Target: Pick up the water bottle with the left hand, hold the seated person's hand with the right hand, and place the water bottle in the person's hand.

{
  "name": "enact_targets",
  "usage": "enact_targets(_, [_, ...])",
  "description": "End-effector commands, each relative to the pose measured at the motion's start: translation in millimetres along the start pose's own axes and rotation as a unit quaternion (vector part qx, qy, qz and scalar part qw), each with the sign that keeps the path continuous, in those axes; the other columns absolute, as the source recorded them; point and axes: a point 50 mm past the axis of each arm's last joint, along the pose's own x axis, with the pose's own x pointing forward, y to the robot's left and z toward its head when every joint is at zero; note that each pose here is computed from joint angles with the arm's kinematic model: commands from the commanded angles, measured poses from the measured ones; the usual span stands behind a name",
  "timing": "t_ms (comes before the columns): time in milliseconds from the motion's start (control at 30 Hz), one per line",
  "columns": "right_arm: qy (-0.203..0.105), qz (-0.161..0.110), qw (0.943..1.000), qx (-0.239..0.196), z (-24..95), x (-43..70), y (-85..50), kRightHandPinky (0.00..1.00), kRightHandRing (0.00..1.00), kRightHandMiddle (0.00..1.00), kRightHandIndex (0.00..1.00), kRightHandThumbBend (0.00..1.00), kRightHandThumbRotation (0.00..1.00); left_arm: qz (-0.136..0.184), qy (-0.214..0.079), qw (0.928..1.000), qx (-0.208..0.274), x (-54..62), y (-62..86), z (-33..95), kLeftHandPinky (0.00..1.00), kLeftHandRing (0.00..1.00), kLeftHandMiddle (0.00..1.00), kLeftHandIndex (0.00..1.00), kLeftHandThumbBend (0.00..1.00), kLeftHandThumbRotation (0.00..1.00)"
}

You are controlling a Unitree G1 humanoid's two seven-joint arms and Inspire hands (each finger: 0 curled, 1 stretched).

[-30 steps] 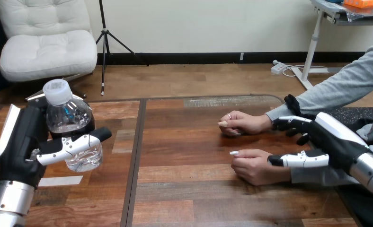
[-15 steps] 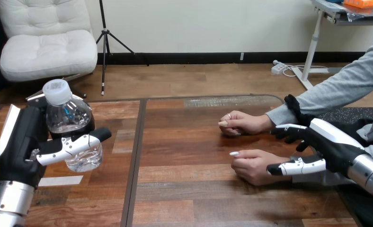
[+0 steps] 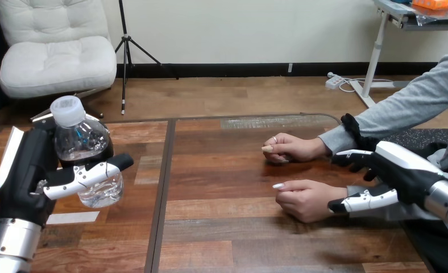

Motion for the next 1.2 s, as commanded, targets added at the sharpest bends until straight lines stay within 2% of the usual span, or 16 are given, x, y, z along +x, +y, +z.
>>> enact_targets(0, [-0.015,-0.039,0.9983,-0.041,12.7,5.9,-42.5,0.76,0.85,0.87,0.86,1.0,0.55,0.012,-0.051,0.9986,0.0,11.7,4.2,16.9,0.27,0.33,0.38,0.4,0.65,0.0])
enact_targets(267, [-0.014,-0.029,0.9975,-0.063,14.3,7.4,-45.0,0.77,0.85,0.86,0.85,1.0,0.52,0.01,-0.05,0.9987,-0.007,10.9,2.8,16.7,0.27,0.33,0.38,0.4,0.64,0.0])
enact_targets(433, [-0.007,-0.024,0.997,-0.073,15.0,9.3,-47.0,0.78,0.86,0.86,0.85,1.0,0.47,0.01,-0.051,0.9986,-0.008,10.7,2.3,16.6,0.27,0.34,0.38,0.39,0.64,0.0])
enact_targets(633, [-0.002,-0.023,0.9964,-0.081,16.2,11.4,-49.3,0.78,0.86,0.85,0.84,1.0,0.4,0.01,-0.049,0.9987,-0.002,10.5,2.6,16.4,0.28,0.34,0.38,0.39,0.63,0.0])
enact_targets(1167, [0.005,-0.015,0.9938,-0.11,21.3,16.4,-57.2,0.79,0.85,0.85,0.84,1.0,0.32,0.013,-0.042,0.999,-0.001,10.2,0.9,16.7,0.27,0.33,0.38,0.39,0.63,0.0])
